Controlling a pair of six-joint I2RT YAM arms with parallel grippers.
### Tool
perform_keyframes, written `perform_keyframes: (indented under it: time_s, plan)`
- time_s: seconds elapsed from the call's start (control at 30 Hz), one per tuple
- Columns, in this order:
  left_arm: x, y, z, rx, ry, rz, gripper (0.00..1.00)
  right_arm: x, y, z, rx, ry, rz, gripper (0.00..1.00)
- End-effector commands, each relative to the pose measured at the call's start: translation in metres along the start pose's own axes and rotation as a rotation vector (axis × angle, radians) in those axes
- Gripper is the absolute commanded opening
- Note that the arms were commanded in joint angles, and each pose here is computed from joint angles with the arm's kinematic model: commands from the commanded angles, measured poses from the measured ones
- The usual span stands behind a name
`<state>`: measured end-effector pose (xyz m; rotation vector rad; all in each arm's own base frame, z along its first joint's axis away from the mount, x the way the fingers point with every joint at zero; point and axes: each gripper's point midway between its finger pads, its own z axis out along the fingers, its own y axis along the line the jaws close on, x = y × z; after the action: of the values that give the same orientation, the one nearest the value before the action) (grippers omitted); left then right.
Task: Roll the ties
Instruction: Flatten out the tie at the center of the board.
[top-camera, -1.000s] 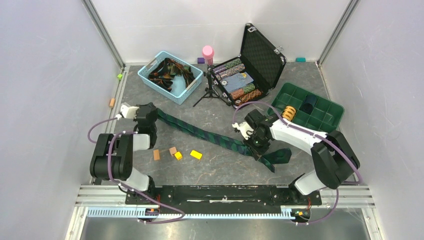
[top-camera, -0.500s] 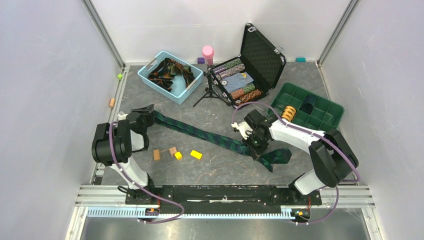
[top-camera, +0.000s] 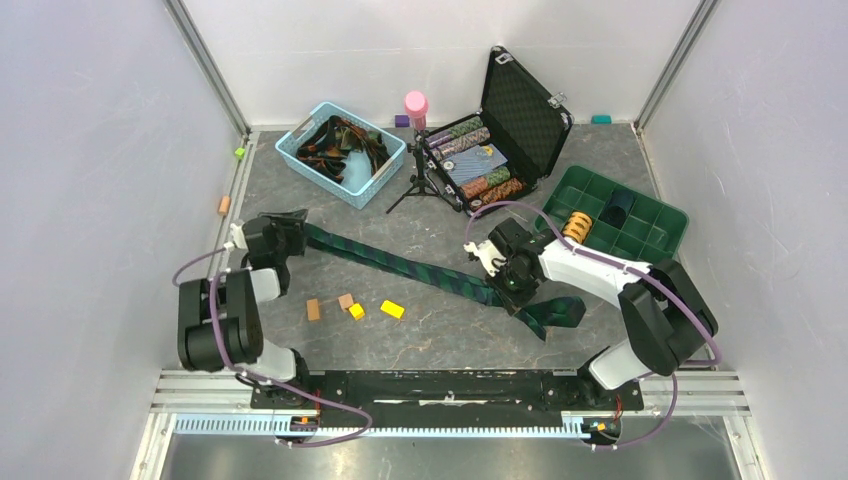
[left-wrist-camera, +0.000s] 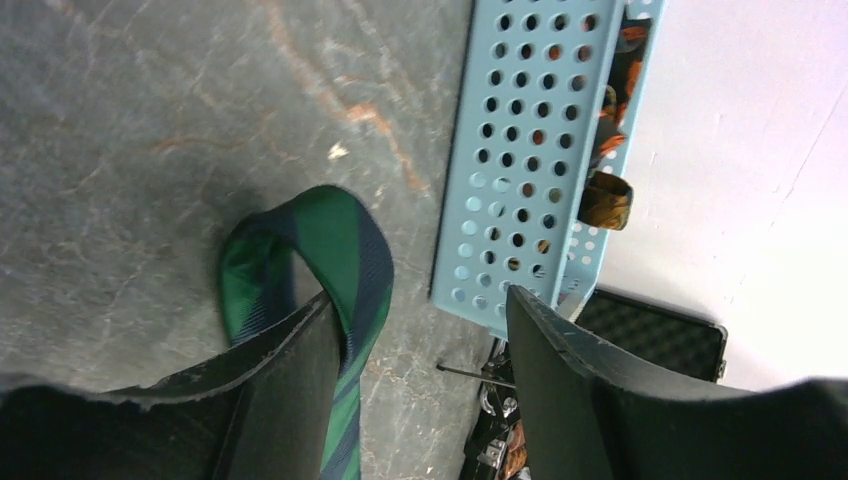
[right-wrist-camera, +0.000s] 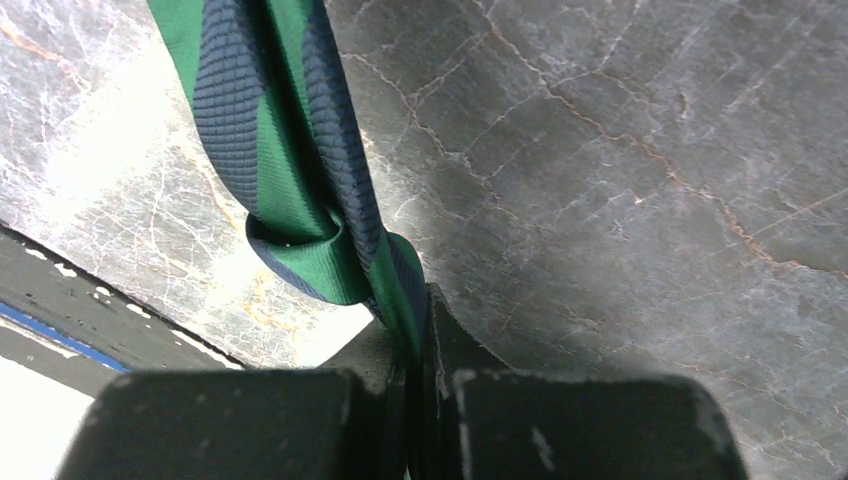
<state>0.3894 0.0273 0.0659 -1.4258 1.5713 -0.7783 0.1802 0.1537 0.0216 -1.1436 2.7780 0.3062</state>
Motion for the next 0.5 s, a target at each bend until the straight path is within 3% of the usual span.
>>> perform_keyframes:
  time_s: [0.0, 0.3, 0.47]
  plan:
    - [-0.021, -0.007, -0.014, -0.098, -0.061, 0.18, 0.67, -0.007, -0.008, -0.005, 0.052, -0.044, 0.009, 0.01]
    - [-0.044, -0.014, -0.035, -0.184, -0.119, 0.36, 0.74, -0.004, -0.008, -0.005, 0.051, -0.043, -0.003, 0.02]
    - [-0.043, 0.001, -0.039, -0.22, -0.122, 0.371, 0.74, -0.002, -0.009, -0.004, 0.053, -0.043, -0.008, 0.02]
